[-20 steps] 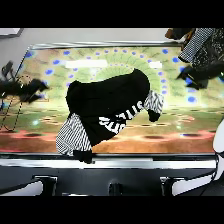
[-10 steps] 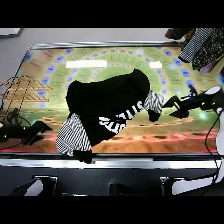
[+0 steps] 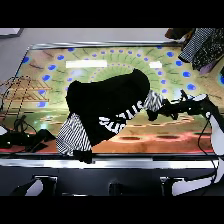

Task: Fold the clothes and pants, and hang the long-sleeved shirts on hangers.

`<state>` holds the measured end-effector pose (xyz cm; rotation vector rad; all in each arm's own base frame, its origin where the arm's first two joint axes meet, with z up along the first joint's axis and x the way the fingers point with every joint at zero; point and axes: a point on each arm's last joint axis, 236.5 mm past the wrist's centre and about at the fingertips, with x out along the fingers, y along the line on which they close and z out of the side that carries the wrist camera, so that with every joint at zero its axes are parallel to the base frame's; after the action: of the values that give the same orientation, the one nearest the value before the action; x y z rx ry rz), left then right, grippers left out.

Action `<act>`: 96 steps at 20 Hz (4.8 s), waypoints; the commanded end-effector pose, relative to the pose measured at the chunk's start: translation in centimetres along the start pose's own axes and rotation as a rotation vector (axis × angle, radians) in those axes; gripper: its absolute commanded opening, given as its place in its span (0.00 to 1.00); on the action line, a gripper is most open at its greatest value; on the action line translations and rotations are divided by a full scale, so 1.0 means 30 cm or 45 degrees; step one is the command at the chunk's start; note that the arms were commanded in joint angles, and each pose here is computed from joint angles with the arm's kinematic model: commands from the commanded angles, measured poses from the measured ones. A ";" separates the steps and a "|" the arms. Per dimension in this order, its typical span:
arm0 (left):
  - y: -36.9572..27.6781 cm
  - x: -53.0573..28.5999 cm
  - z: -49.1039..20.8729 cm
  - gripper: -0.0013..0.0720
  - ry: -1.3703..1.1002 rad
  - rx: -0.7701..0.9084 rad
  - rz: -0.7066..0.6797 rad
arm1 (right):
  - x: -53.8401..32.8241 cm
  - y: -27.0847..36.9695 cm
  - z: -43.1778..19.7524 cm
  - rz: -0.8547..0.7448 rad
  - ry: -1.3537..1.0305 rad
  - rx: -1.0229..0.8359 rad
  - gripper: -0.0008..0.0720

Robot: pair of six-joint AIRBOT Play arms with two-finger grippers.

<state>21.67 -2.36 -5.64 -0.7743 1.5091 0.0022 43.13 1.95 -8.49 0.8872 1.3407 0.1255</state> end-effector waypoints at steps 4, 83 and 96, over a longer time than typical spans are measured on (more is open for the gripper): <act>-0.027 0.111 -0.131 0.98 0.132 -0.006 -0.147 | -0.148 0.084 0.028 -0.035 -0.158 -0.089 0.04; -0.358 0.159 0.312 0.89 -0.247 0.146 -0.185 | 0.080 0.016 -0.032 -0.125 0.220 -0.169 0.69; -0.513 0.386 0.237 0.89 -0.154 0.187 -0.249 | -0.013 0.095 -0.108 -0.116 0.280 -0.180 0.05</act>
<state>35.82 -14.52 -9.26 -0.7601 1.3025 -0.1831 42.23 4.71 -6.81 0.6965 1.5197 0.2313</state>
